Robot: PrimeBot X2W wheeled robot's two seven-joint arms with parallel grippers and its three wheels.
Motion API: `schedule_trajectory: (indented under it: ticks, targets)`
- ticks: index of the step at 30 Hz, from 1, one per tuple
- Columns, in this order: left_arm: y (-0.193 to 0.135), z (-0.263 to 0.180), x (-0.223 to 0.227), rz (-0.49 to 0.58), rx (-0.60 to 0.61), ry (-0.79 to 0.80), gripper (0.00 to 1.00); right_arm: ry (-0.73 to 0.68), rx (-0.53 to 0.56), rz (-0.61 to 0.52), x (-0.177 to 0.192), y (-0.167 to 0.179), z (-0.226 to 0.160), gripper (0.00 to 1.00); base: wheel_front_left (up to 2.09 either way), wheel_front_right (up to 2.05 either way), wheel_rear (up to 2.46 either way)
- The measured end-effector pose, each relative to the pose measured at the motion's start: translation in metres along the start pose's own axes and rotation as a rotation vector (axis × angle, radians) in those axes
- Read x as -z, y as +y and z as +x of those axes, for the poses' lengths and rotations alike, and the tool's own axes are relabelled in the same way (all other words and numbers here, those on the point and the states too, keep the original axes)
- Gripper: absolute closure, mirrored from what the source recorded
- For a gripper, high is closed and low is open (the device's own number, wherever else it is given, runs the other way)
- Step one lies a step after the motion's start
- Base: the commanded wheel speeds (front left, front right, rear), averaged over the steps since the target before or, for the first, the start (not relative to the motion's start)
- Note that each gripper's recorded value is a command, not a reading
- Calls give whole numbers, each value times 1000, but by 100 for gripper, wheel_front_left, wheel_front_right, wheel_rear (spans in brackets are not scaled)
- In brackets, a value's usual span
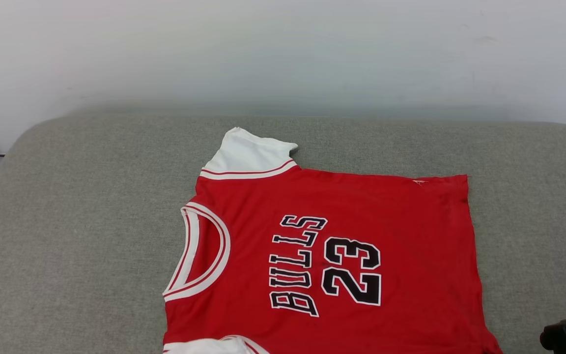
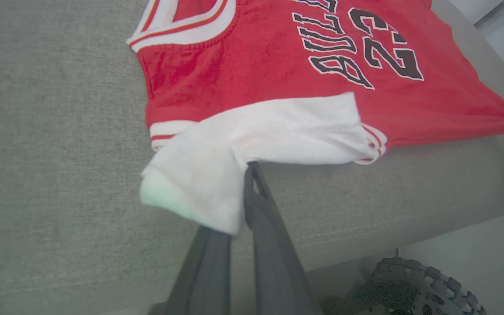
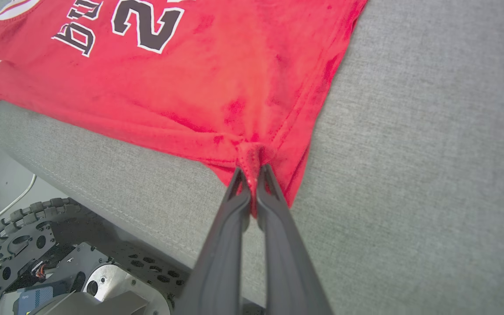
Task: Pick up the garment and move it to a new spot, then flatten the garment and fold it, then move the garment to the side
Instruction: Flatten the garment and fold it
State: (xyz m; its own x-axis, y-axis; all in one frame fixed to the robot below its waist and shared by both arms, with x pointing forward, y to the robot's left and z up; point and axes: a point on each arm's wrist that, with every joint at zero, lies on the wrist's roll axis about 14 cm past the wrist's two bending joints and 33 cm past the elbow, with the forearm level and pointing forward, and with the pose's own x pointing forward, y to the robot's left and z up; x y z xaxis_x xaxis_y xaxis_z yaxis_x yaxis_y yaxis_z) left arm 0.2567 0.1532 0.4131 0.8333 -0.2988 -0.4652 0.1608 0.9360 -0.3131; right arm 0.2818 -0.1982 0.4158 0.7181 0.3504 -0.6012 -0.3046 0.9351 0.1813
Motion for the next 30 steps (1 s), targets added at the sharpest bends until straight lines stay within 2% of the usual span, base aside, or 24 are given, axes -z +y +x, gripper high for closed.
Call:
schedule_trajectory:
  ticks: [10,17,24,30]
  targets:
    - [-2,43,-65,189,86,-59,100,-54,-17,-10,-36,2,17,100,0,0,0]
    - [6,83,-105,264,115,-65,100,-55,-16,-3,-53,-7,37,100,0,0,0]
    - [14,124,-113,296,129,-8,100,-17,-2,7,-59,-22,61,100,0,0,0]
    - [31,155,-96,277,115,80,100,18,11,-11,-61,-34,86,100,0,0,0]
